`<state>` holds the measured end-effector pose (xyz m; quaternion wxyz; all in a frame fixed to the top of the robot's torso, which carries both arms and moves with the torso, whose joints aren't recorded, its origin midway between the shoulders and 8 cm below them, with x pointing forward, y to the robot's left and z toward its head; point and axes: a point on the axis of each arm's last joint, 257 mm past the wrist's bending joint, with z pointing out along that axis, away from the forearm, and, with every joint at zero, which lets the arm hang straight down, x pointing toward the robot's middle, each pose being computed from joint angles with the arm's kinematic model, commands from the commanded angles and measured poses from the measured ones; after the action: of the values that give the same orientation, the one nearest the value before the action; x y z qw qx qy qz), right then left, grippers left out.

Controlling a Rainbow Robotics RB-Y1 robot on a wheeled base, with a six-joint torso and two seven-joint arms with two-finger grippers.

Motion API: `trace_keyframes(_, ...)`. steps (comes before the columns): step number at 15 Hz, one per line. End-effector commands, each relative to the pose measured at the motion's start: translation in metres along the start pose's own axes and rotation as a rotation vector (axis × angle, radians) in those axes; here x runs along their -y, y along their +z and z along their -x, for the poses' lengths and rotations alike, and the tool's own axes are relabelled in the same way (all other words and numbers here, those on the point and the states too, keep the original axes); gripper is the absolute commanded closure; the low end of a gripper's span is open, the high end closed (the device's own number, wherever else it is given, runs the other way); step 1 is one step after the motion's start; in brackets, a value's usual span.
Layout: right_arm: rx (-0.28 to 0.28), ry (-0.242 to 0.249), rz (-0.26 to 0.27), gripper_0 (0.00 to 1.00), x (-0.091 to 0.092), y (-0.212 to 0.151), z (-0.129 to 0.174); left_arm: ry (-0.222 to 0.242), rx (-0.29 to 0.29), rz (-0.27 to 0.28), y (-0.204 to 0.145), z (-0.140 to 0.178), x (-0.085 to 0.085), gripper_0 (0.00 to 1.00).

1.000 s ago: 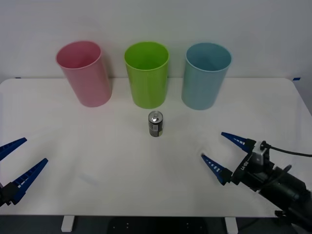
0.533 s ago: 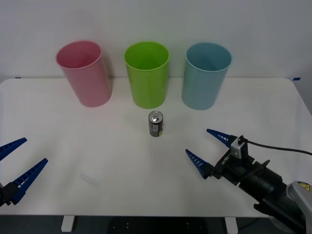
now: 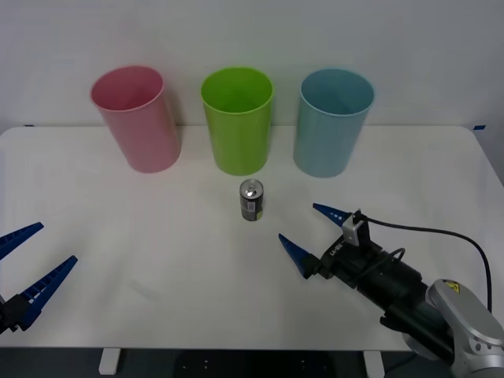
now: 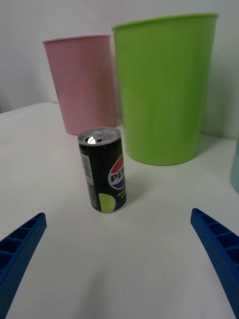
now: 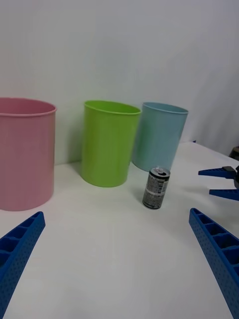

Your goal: Grasp the object on the table and drop it into the matching bin: aluminum can to the light blue bin, PET bottle to the pink bin.

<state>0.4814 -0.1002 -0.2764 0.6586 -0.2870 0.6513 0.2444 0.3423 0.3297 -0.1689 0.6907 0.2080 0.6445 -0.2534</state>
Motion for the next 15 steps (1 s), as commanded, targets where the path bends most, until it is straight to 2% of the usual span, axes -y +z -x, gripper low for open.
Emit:
trace_keyframes(1,-0.004,-0.006,-0.001,0.00,-0.002,0.018,-0.002,0.000,0.000,0.000,0.000,0.000,0.000,0.00)
trace_keyframes(9,-0.025,-0.002,0.004,0.00,-0.007,0.064,-0.008,0.000,0.000,0.000,0.000,0.000,0.000,0.00)
trace_keyframes(15,-0.054,-0.014,-0.037,0.00,-0.012,0.095,-0.010,0.000,0.000,0.000,0.000,0.000,0.000,0.00)
